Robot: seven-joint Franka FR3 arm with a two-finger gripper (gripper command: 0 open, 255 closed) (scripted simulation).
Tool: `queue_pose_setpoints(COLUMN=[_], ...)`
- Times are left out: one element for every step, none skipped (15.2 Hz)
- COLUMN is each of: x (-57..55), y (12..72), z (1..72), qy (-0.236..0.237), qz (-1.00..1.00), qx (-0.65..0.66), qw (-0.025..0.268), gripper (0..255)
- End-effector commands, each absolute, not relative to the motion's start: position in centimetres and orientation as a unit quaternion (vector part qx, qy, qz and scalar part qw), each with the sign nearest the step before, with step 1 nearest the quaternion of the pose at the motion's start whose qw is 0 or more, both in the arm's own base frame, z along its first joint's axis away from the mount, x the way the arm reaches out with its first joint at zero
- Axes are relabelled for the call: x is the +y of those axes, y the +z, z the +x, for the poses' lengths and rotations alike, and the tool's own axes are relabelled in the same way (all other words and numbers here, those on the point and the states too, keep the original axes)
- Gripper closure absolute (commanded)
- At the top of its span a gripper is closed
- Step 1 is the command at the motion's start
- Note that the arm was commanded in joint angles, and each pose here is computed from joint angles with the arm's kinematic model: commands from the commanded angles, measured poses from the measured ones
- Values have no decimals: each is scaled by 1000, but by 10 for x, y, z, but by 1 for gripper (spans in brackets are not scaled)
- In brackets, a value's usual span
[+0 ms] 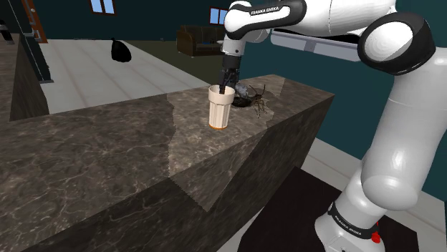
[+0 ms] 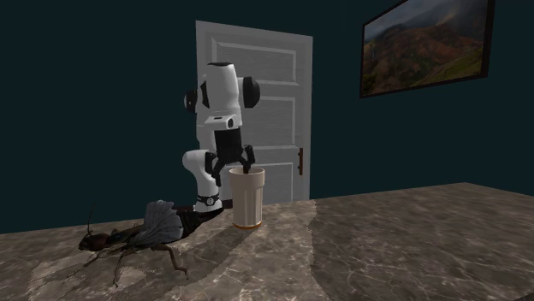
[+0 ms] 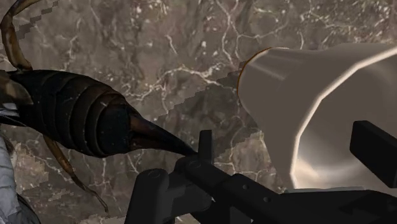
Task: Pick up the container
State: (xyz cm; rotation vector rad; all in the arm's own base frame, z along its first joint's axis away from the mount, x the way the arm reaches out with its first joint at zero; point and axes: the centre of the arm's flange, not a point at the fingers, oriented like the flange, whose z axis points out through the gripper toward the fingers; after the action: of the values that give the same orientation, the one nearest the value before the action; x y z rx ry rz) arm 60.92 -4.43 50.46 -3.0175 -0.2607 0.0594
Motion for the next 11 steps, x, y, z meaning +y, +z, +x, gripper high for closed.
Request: queue_pose_setpoints(x=[-45, -46, -46, -46, -46, -46, -46, -46, -46, -46, -45], y=[500, 500, 500, 500, 500, 500, 500, 500, 500, 500, 500], z=[609, 608, 608, 608, 608, 608, 608, 608, 608, 608, 609], qy=[19, 19, 19, 19, 19, 19, 19, 19, 19, 19, 19], qz=[-995, -995, -995, -995, -995, -995, -995, -995, -995, -995, -995], qx=[-86, -86, -86, -86, -86, -86, -86, -86, -86, -86, -86], qw=[56, 56, 56, 56, 56, 56, 56, 56, 56, 56, 56], gripper=[0, 255, 255, 255, 255, 255, 255, 255, 255, 255, 255])
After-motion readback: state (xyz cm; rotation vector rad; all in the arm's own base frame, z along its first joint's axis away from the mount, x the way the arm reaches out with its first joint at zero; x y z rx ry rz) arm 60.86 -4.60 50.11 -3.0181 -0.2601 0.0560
